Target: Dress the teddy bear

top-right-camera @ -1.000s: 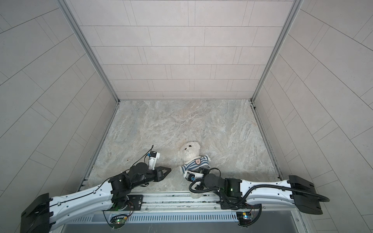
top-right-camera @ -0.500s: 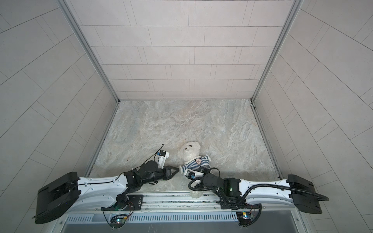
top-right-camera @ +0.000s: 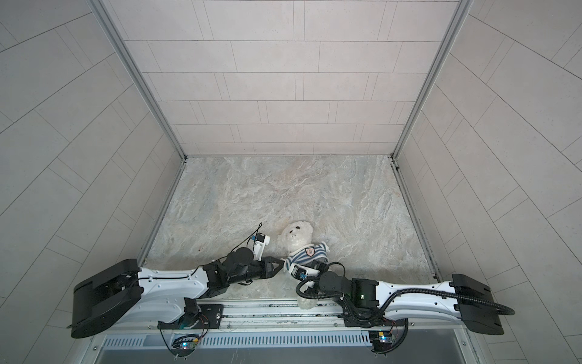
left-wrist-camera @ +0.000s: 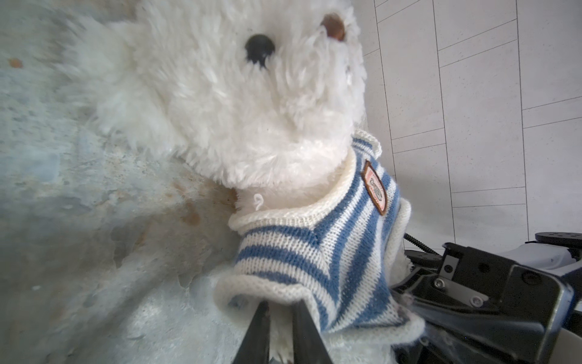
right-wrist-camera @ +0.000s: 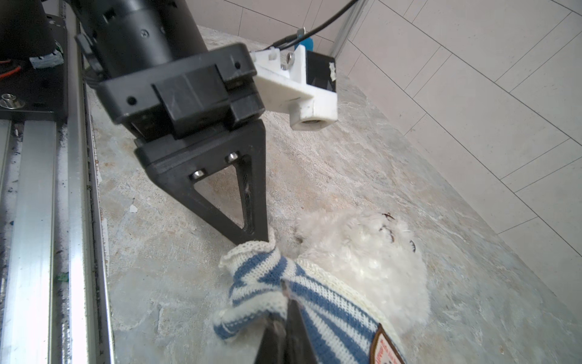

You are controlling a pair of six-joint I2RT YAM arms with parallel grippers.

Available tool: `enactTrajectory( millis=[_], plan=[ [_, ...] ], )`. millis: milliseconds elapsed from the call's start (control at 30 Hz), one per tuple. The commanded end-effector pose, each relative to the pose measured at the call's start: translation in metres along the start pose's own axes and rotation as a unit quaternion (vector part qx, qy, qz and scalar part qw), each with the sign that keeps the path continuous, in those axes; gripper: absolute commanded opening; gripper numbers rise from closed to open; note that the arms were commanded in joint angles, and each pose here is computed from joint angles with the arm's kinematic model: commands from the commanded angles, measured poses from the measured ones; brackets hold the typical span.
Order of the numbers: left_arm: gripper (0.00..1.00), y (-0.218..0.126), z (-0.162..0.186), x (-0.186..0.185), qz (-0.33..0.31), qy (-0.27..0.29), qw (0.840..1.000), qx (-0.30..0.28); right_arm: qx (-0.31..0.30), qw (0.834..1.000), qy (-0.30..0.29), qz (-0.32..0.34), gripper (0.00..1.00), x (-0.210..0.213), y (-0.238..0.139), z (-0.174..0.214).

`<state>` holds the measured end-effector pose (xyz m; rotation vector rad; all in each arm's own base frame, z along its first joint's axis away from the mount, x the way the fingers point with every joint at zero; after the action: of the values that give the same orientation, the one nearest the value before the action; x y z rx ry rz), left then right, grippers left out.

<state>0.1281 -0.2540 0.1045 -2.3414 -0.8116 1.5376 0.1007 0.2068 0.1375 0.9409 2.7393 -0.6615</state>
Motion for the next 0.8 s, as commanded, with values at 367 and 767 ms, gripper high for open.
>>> enactTrajectory(
  millis=[367, 767],
  plan=[
    [0.15, 0.004, -0.004, 0.002, 0.023, -0.027, 0.999, -0.009, -0.005, 1.0, 0.01, 0.008, 0.0, 0.001, 0.002, 0.002],
    [0.17, -0.002, 0.0, 0.015, 0.048, -0.064, 0.996, -0.032, -0.003, 1.0, 0.015, 0.009, 0.0, 0.001, 0.001, 0.004]
  ],
)
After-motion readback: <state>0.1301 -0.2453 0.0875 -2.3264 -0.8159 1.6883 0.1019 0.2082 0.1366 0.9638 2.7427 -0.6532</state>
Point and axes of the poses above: each gripper's point midway between its finger pads, its own y axis out along the fingers, its own x axis along the line the jaws close on, z = x × y, the point moved 6 cm from there along -y, back along the fingers, and after that the axes turned 5 degrees about y, right-handed, at the moved point
